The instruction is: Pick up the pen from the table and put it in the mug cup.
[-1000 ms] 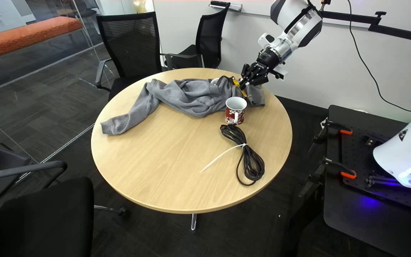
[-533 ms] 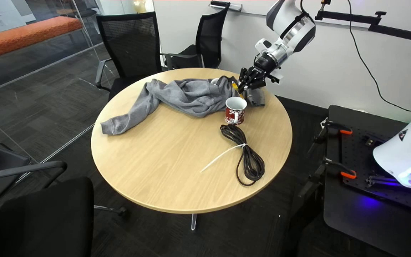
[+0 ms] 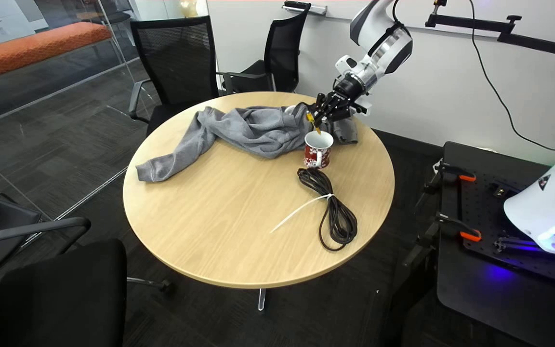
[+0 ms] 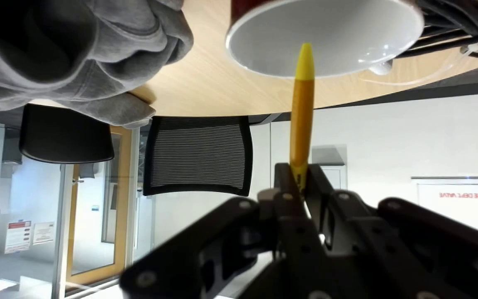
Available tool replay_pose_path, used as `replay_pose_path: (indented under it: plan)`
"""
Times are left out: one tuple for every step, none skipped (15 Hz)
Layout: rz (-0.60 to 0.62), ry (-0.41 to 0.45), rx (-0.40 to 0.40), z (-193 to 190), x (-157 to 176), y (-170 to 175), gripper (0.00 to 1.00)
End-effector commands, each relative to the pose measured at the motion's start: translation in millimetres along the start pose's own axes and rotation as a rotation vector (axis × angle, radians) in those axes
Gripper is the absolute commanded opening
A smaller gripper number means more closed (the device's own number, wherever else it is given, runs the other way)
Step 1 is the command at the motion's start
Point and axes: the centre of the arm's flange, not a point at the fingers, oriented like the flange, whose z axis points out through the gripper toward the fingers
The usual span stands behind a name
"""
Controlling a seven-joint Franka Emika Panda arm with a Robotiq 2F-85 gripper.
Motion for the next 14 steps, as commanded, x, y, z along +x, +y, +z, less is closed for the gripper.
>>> replay_pose_path:
  plan:
    - [-0.005, 0.028, 0.041, 4, -17, 7, 0.03]
    - [-0.001, 0.027, 0.049, 5, -20, 5, 0.03]
    - [0.003, 0.022, 0.053, 5, -23, 3, 0.03]
    - [0.009, 0.015, 0.055, 5, -25, 2, 0.38]
    - [0.013, 0.012, 0.058, 4, -27, -1, 0.39]
    - [0.016, 0.008, 0.060, 3, -27, -3, 0.44]
    - [0.012, 0.003, 0.058, 1, -25, -5, 0.52]
    - [0.005, -0.002, 0.055, -1, -22, -7, 0.59]
    - [-0.004, -0.004, 0.054, -3, -19, -8, 0.67]
    - [-0.013, -0.007, 0.051, -5, -14, -10, 0.74]
    - [-0.024, -0.009, 0.046, -8, -10, -10, 0.81]
    - [-0.035, -0.006, 0.043, -11, -5, -11, 0.89]
    - [-0.046, -0.005, 0.036, -14, 2, -10, 0.96]
    - [-0.059, -0.001, 0.032, -18, 9, -10, 1.00]
